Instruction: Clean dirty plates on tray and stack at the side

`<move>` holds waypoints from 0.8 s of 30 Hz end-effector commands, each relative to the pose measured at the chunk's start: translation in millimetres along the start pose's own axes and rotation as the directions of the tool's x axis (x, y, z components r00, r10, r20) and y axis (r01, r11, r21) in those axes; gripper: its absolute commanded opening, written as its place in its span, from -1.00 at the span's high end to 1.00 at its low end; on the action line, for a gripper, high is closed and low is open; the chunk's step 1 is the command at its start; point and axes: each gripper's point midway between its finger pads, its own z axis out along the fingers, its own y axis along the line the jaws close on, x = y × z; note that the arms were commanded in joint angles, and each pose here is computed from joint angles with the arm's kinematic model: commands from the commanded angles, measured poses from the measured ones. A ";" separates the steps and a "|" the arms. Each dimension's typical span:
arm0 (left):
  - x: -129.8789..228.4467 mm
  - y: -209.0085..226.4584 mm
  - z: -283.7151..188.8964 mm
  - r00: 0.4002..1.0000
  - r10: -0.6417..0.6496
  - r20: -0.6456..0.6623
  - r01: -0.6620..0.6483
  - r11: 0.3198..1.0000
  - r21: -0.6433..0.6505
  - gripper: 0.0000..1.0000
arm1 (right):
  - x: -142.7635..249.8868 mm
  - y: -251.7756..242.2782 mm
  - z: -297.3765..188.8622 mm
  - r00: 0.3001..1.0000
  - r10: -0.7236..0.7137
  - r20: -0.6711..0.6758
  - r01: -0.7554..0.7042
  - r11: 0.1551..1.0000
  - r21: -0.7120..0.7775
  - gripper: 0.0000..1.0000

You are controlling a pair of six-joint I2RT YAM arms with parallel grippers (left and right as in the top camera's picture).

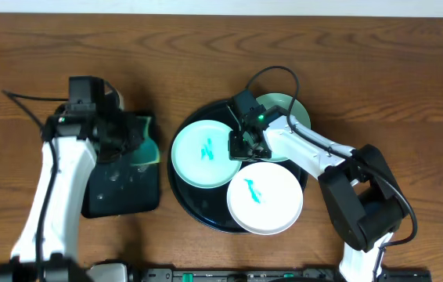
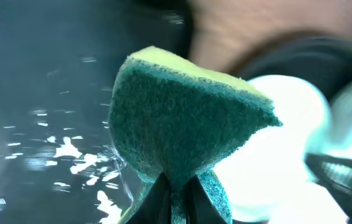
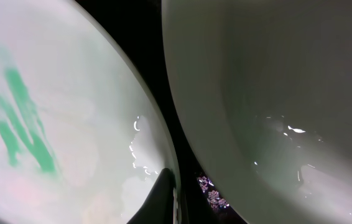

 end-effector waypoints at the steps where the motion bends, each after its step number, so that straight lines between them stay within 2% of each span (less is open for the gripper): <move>1: 12.2 -46.7 -11.4 0.999 0.024 -0.025 -0.019 0.987 0.158 0.86 | 15.2 -14.9 17.7 0.999 -0.022 -0.046 0.025 0.998 0.061 0.97; 8: 34.2 -100.4 20.5 0.987 0.143 -0.073 -0.127 0.973 0.195 0.86 | 15.4 -15.0 17.7 0.999 -0.022 -0.046 0.025 0.998 0.062 0.98; 10: 36.7 -102.4 41.0 0.988 0.131 -0.085 -0.119 0.983 0.139 0.86 | 15.5 -15.1 17.8 0.999 -0.022 -0.047 0.025 0.998 0.062 0.98; 15: 47.3 -83.2 86.9 0.984 0.095 -0.154 -0.099 0.995 -0.016 0.86 | 15.4 -15.0 17.7 0.999 -0.022 -0.046 0.025 0.998 0.062 0.97; 20: 51.8 -39.4 126.6 0.982 0.016 -0.186 -0.060 0.970 -0.235 0.86 | 15.4 -15.0 17.7 0.999 -0.023 -0.046 0.025 0.998 0.062 0.97; 24: 64.3 -32.2 142.8 0.969 -0.009 -0.247 -0.056 0.966 -0.252 0.86 | 15.4 -15.0 17.7 0.999 -0.028 -0.047 0.031 0.998 0.062 0.97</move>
